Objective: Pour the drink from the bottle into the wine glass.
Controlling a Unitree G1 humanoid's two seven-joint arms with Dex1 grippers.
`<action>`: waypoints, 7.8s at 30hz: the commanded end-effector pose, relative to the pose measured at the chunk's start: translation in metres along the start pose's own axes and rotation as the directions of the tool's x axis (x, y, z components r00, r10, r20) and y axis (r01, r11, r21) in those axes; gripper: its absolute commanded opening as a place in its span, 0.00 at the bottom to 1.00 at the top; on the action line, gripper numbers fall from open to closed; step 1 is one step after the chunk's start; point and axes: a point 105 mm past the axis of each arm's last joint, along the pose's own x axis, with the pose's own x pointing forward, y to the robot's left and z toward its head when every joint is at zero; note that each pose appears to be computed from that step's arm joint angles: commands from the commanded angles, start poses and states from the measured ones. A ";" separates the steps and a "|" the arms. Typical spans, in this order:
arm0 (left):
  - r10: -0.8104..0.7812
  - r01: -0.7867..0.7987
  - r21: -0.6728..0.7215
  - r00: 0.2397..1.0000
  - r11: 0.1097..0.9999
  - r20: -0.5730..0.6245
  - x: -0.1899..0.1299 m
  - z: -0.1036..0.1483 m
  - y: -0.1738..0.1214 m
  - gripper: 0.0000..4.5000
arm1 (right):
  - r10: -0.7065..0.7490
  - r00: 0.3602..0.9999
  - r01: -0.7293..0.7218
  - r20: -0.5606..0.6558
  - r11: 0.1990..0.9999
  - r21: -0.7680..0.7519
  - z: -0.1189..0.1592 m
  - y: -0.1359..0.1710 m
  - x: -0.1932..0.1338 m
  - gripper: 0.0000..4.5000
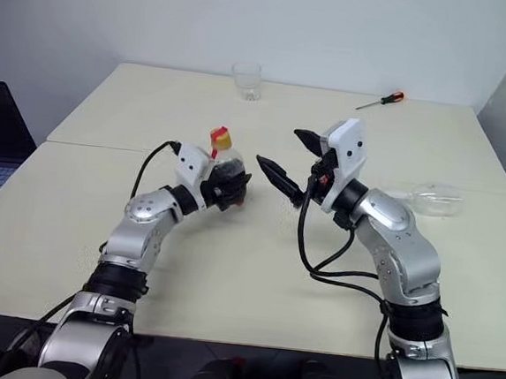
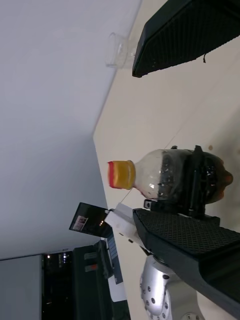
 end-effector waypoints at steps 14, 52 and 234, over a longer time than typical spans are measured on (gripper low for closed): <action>0.213 -0.213 -0.003 0.976 0.977 0.048 -0.014 -0.001 0.013 0.40 | 0.057 0.998 -0.056 0.017 0.998 -0.031 0.006 0.023 -0.022 1.00; -0.427 0.423 0.058 0.899 0.904 0.094 0.002 0.028 -0.075 0.40 | 0.215 0.976 -0.214 -0.022 0.977 0.022 0.008 0.021 0.032 0.35; -0.574 0.578 0.049 0.789 0.814 0.220 -0.063 0.065 -0.125 0.40 | 0.772 0.627 -0.776 -0.102 0.631 0.006 0.008 0.043 -0.009 0.48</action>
